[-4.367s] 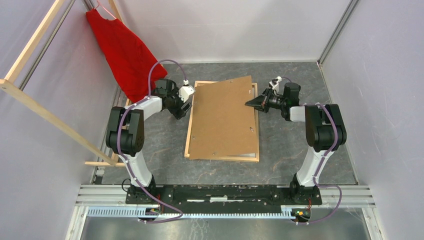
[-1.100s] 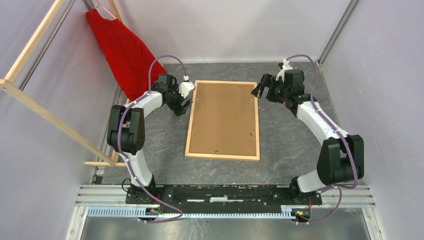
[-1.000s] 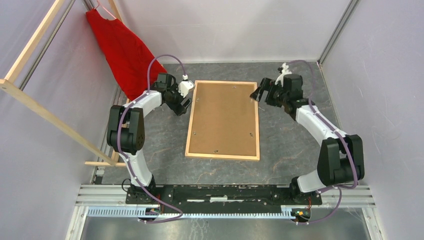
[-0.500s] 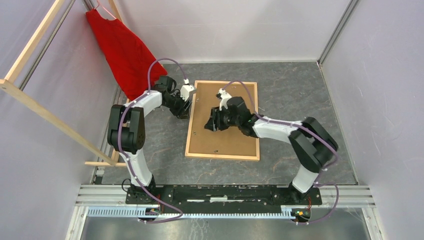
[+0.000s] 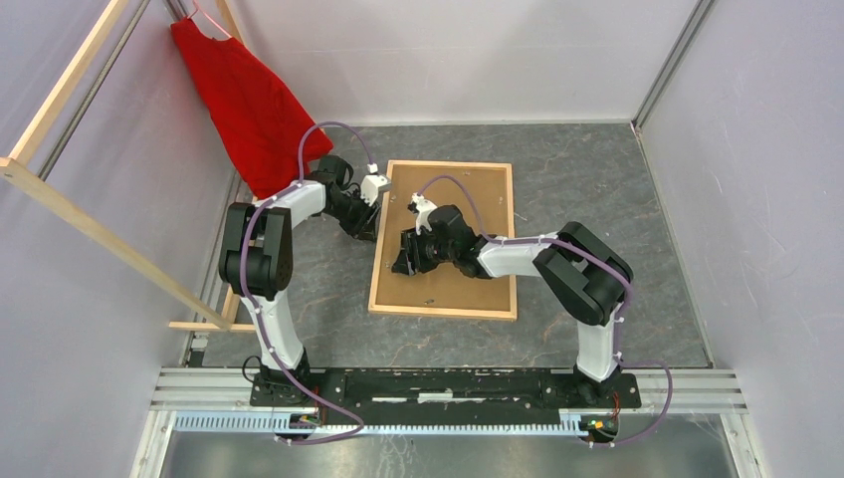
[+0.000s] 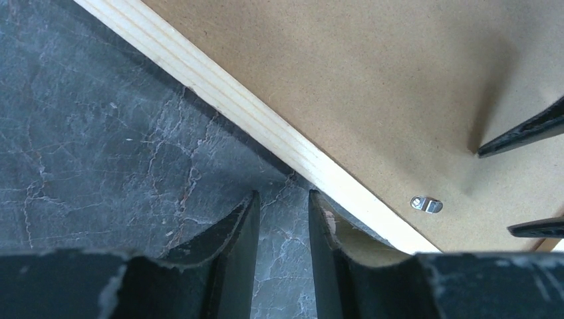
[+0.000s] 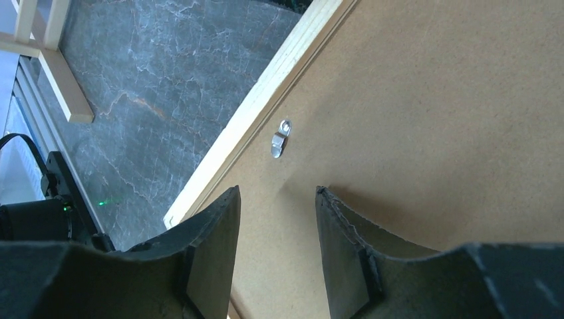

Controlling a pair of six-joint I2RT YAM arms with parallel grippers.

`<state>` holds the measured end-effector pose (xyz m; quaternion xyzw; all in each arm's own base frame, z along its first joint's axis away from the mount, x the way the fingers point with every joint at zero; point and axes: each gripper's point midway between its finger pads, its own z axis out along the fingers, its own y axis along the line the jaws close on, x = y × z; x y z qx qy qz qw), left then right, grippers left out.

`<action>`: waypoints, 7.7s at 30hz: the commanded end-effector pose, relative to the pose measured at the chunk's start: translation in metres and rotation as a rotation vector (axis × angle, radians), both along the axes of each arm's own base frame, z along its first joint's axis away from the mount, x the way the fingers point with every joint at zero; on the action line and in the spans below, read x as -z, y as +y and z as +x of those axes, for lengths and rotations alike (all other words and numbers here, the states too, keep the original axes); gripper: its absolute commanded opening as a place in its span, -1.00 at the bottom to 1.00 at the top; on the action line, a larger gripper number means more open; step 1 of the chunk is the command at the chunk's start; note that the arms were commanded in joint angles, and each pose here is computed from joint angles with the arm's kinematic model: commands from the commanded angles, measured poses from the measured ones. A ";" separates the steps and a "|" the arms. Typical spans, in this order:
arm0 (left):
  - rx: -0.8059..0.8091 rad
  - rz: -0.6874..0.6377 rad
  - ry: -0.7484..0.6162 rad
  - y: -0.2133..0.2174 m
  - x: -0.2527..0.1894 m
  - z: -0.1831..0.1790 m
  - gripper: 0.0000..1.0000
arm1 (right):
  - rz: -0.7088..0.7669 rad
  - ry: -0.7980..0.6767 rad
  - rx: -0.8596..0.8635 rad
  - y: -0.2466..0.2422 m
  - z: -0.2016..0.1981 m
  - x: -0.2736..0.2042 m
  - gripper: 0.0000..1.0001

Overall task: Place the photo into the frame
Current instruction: Install the photo frame at the center of the board.

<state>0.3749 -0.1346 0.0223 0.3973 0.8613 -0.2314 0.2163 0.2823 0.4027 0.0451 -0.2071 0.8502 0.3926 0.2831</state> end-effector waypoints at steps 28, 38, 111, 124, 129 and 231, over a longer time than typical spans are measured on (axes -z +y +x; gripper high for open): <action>-0.007 -0.035 -0.013 -0.008 -0.009 0.009 -0.35 | 0.080 -0.001 -0.060 0.040 0.008 0.002 -0.10; -0.007 -0.029 -0.022 -0.007 -0.010 0.012 -0.37 | 0.089 0.008 -0.073 0.045 0.005 0.002 -0.15; 0.098 -0.063 0.015 -0.019 -0.005 -0.017 -0.50 | 0.083 0.075 0.045 0.046 0.007 0.015 -0.05; 0.123 -0.069 0.022 -0.022 -0.001 -0.024 -0.53 | 0.073 0.081 0.087 0.045 0.015 0.023 -0.10; 0.128 -0.067 0.019 -0.022 -0.001 -0.025 -0.53 | 0.056 0.070 0.117 0.040 0.022 0.027 -0.13; 0.165 -0.085 0.104 -0.022 0.004 -0.041 -0.60 | 0.109 0.062 0.255 0.041 0.022 0.023 -0.09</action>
